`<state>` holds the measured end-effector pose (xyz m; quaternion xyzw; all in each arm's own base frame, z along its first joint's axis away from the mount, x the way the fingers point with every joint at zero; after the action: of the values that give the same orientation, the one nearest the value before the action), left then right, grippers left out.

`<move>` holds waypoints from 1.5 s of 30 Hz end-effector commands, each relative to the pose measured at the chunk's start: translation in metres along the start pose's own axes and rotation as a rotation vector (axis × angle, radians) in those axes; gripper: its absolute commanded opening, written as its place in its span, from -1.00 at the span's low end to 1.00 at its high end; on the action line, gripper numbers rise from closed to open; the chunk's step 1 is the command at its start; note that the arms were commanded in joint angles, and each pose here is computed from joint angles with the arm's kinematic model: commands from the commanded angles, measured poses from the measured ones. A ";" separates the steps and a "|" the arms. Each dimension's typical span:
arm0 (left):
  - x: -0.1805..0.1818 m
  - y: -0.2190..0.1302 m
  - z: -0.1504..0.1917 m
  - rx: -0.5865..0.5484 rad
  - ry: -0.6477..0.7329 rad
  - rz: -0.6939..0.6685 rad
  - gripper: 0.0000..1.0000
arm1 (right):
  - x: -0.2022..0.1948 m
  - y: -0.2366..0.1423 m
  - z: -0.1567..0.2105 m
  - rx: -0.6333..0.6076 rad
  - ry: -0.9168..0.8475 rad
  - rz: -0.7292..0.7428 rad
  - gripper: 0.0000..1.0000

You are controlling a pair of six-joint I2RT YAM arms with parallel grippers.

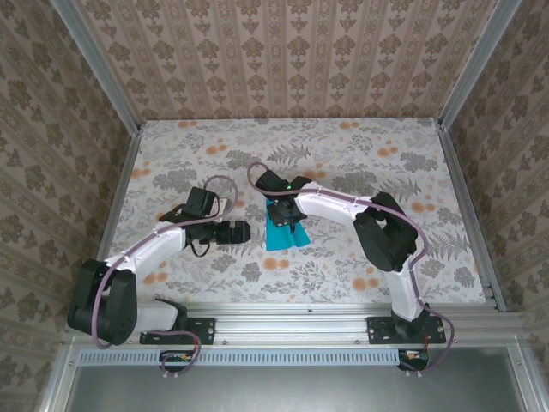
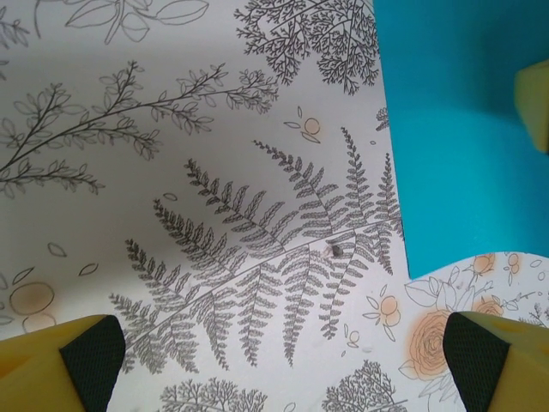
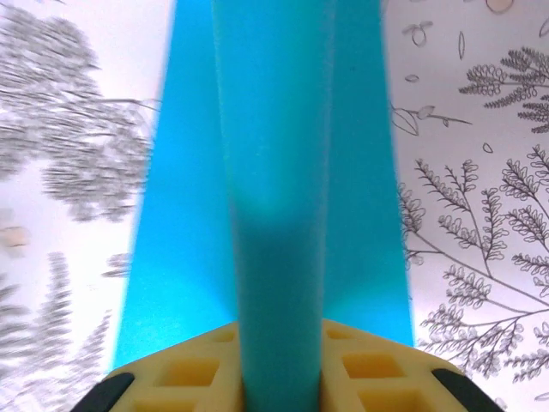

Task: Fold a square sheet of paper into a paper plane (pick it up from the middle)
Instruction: Fold the square sheet of paper in half at the center of the table.

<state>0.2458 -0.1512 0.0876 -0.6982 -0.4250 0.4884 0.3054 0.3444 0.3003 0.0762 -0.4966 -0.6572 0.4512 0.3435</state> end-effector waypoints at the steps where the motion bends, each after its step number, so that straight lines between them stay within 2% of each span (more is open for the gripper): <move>1: -0.010 -0.022 -0.010 -0.037 -0.029 0.038 1.00 | 0.017 -0.042 -0.020 -0.087 0.050 -0.162 -0.55; 5: -0.013 -0.042 -0.016 -0.072 -0.056 0.070 1.00 | 0.031 -0.069 -0.030 -0.121 0.090 -0.334 -0.56; 8: -0.019 -0.058 -0.020 -0.104 -0.060 0.104 1.00 | 0.040 -0.086 -0.041 -0.160 0.159 -0.524 -0.55; 11: -0.027 -0.072 -0.026 -0.139 -0.074 0.156 1.00 | 0.041 -0.088 -0.044 -0.165 0.238 -0.692 -0.53; 14: -0.034 -0.078 -0.031 -0.159 -0.082 0.199 1.00 | 0.037 -0.077 -0.039 -0.145 0.293 -0.774 -0.51; 26: -0.040 -0.035 -0.039 -0.090 -0.205 0.279 0.97 | 0.008 -0.012 0.007 -0.026 0.349 -0.730 -0.44; 34: -0.045 -0.003 -0.037 -0.043 -0.222 0.195 0.80 | -0.009 0.003 0.017 -0.003 0.348 -0.690 -0.42; 45: -0.075 0.045 -0.032 0.023 -0.199 0.170 0.16 | -0.022 0.010 0.026 -0.001 0.352 -0.696 -0.35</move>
<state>0.2635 -0.2270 0.0835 -0.6659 -0.3786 0.5944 0.2448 0.3324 0.2745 0.0626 -0.3251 -0.7118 0.2127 0.5851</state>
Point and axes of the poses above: each hand's point on the last joint's axis, 136 mm out from that joint toward the fingers, its own y axis out along the fingers, its own x axis along the line the jaws close on, z = x × y, the point moved 2 cm from there along -y, back along the fingers, and after that the axes turned 3 degrees about -y, right-handed, at the moved point
